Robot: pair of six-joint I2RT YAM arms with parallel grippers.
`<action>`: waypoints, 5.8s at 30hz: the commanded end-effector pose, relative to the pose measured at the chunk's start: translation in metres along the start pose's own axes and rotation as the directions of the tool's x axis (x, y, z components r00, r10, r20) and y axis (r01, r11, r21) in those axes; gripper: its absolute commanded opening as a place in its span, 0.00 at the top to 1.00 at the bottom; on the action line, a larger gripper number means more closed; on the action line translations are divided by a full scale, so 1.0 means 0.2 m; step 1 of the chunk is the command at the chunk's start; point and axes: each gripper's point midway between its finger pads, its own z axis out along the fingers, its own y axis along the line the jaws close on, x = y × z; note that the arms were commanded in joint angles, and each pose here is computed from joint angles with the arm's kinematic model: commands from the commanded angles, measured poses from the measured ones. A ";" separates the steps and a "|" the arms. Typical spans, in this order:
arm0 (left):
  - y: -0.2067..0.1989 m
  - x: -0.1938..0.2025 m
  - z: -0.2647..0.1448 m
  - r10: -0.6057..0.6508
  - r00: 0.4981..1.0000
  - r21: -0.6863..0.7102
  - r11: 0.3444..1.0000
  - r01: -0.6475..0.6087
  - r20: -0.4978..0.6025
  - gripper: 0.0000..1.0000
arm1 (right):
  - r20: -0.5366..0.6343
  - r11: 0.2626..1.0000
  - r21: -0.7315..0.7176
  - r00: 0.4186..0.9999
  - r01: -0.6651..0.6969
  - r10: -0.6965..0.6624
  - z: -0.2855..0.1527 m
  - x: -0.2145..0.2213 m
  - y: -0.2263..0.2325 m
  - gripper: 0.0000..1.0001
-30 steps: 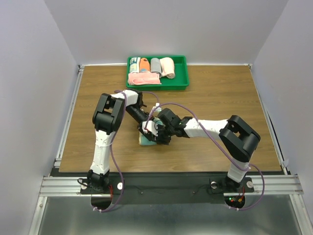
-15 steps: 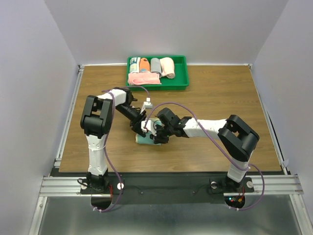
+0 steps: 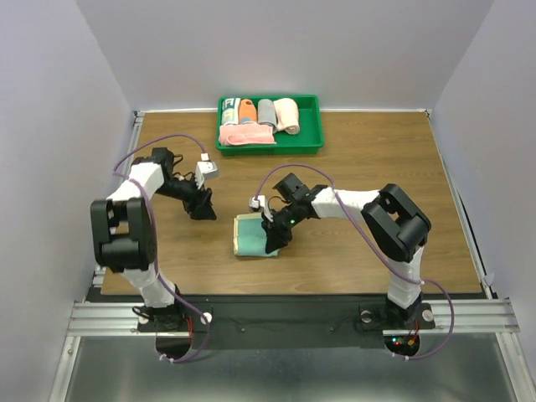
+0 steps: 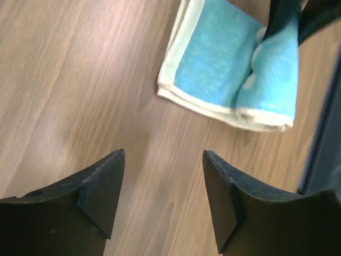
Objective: Roll the towels
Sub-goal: Roll the towel
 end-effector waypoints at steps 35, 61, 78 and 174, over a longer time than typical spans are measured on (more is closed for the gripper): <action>-0.49 0.16 0.59 0.721 0.567 -0.076 0.590 -0.804 -0.399 0.46 | -0.235 0.604 -0.360 0.696 -0.711 0.679 0.05 0.20 -0.01 1.00; -0.54 0.28 0.59 0.249 0.873 0.415 0.908 -0.060 -0.419 0.75 | 0.257 0.868 0.238 0.890 -0.437 0.378 -1.08 -0.17 -0.33 0.23; -0.27 0.24 0.71 0.111 0.866 0.403 0.909 0.111 -0.488 0.73 | -0.094 0.784 0.567 0.965 0.254 -0.245 -0.56 -0.34 -0.09 0.18; -0.48 0.29 0.55 0.308 0.876 0.312 0.930 -0.195 -0.372 0.87 | 0.188 0.876 0.439 0.974 -0.200 0.129 -1.08 -0.16 -0.14 0.17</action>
